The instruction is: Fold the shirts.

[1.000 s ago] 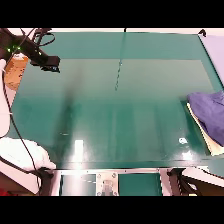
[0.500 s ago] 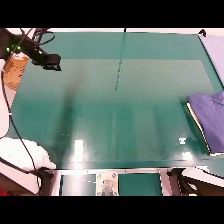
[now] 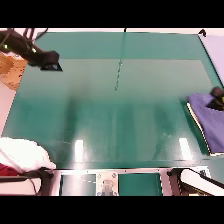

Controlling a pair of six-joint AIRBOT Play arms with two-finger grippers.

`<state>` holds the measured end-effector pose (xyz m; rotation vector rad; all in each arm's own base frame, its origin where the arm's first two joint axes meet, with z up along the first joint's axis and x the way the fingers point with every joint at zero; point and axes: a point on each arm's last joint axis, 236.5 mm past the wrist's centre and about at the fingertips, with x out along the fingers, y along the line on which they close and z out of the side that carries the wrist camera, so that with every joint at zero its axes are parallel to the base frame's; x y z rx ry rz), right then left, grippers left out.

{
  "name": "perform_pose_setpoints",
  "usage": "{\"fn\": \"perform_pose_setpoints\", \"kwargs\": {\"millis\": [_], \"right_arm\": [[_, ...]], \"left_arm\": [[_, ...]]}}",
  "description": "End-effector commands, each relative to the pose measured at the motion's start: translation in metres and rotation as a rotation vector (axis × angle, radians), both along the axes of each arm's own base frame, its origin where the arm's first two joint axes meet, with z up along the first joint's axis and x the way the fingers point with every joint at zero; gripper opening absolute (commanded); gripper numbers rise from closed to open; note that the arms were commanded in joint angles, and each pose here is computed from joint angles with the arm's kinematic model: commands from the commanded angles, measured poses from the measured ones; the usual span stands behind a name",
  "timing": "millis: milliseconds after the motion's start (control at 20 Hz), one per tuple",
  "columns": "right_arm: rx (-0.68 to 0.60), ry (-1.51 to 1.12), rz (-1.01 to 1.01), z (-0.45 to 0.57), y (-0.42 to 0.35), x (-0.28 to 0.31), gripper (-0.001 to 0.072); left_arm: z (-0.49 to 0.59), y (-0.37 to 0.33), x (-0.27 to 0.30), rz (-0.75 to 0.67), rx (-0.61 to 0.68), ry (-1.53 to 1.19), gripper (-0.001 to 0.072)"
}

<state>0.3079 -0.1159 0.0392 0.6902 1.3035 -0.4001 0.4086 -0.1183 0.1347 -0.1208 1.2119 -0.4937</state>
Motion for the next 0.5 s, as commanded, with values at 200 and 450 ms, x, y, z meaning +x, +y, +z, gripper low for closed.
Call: {"fn": "perform_pose_setpoints", "kwargs": {"millis": [200, 450], "right_arm": [[0.082, -0.080, 0.315, -0.046, 0.134, -0.034, 0.0015], [0.077, -0.080, 0.366, -0.047, 0.137, -0.039, 0.0017]], "left_arm": [[-0.085, -0.040, -0.136, 0.045, -0.026, 0.180, 0.0017], [-0.103, -0.042, -0.152, 0.045, -0.015, 0.215, 0.0018]]}}
